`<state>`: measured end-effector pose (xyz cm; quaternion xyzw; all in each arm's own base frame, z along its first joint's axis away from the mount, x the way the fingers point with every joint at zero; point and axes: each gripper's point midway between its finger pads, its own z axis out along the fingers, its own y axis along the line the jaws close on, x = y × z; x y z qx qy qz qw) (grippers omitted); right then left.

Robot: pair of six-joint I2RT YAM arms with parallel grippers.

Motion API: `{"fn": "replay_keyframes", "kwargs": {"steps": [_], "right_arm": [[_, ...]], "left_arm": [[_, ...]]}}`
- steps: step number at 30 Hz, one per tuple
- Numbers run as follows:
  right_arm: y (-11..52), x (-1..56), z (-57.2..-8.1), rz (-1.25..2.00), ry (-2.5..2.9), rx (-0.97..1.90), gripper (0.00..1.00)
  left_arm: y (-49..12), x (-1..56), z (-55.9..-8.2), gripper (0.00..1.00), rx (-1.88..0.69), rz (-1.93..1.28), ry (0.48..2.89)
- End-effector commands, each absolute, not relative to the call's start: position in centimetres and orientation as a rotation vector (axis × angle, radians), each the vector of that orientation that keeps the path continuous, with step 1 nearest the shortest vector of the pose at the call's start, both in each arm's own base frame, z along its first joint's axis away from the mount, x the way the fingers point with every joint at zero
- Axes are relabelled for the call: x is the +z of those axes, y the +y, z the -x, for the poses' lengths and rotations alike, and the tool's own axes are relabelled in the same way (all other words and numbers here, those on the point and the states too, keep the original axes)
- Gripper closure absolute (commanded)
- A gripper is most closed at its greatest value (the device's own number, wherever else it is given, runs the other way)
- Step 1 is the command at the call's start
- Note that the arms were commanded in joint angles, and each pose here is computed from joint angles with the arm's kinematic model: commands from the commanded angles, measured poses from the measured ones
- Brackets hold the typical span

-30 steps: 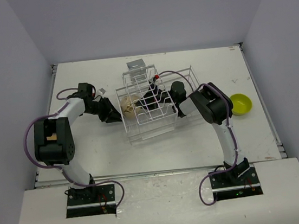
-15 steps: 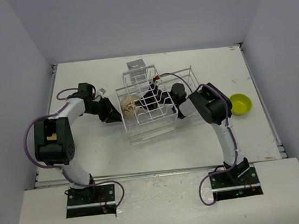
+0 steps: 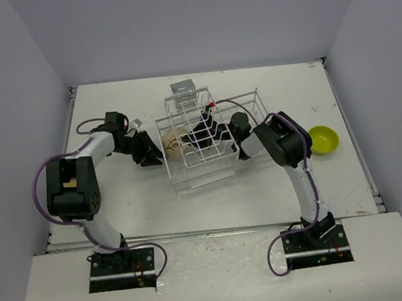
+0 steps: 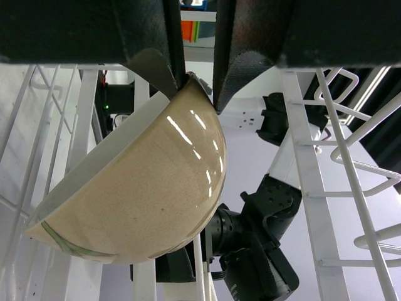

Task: Unload the bowls from the dish rack

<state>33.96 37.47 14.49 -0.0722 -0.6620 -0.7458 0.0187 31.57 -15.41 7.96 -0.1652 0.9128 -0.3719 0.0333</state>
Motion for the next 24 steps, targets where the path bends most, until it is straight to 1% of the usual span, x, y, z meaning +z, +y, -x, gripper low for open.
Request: {"fn": "replay_keyframes", "kwargs": {"steps": [1, 12, 24], "right_arm": [[37.8, 13.8, -31.6, 0.068, -2.017, -2.332, 1.00], [37.3, 14.6, -30.4, -0.032, -2.015, -2.338, 1.00], [36.1, 15.2, -29.6, -0.128, -2.049, -2.334, 1.00]], "left_arm": [[-17.2, 10.0, -32.2, 0.63, -1.319, 0.418, 2.727], [-17.2, 9.7, -32.6, 0.56, -1.328, 0.423, 2.725], [-17.3, 9.9, -33.1, 0.54, -1.327, 0.416, 2.720]]}}
